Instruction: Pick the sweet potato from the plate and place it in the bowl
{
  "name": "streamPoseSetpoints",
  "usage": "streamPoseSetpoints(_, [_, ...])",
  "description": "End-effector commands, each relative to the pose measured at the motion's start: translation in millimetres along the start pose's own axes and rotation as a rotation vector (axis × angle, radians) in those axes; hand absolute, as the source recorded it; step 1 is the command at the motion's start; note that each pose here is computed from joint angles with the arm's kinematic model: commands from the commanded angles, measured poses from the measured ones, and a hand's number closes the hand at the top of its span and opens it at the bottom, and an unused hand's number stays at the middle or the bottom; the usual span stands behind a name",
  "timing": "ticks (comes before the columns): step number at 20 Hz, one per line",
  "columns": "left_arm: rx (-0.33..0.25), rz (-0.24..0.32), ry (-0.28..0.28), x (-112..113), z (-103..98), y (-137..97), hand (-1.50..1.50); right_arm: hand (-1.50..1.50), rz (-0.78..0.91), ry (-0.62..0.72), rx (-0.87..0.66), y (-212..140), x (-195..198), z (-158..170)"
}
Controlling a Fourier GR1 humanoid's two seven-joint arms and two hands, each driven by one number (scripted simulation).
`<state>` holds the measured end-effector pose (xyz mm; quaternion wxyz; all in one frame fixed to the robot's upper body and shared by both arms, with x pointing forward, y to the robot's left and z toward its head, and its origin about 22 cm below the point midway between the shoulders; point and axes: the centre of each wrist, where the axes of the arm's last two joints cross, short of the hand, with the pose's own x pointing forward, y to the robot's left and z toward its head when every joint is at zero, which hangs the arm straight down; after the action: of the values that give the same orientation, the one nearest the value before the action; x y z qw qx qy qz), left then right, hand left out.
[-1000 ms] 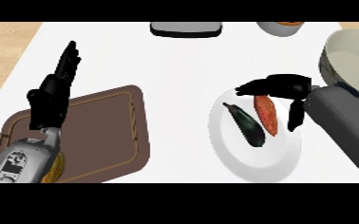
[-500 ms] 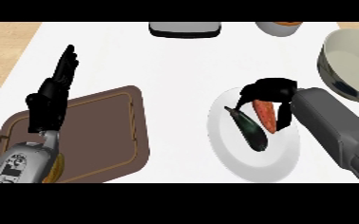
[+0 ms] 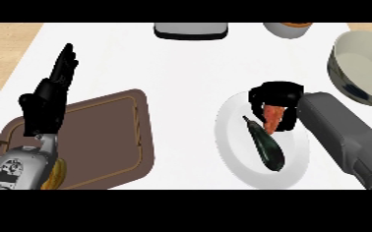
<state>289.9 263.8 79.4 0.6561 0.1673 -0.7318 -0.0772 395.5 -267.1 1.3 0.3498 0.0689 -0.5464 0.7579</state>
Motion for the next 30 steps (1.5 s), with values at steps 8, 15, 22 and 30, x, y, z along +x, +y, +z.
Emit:
streamPoseSetpoints(8, [0.027,-0.018,0.056,-11.2,3.6,5.5,0.00,1.50,-0.349,0.552,-0.316,21.3,6.6,-46.9])
streamPoseSetpoints(15, [0.061,-0.025,0.070,-14.9,4.4,20.0,0.00,1.50,-0.439,0.656,-0.698,-37.5,64.6,-127.5])
streamPoseSetpoints(22, [0.075,-0.030,0.108,-28.4,14.4,21.5,0.00,1.50,-0.431,0.697,-1.116,-101.0,114.3,-140.0])
streamPoseSetpoints(30, [0.077,-0.029,0.061,-10.3,14.6,24.2,0.00,1.50,-0.361,0.948,-1.286,-108.1,109.8,-72.2])
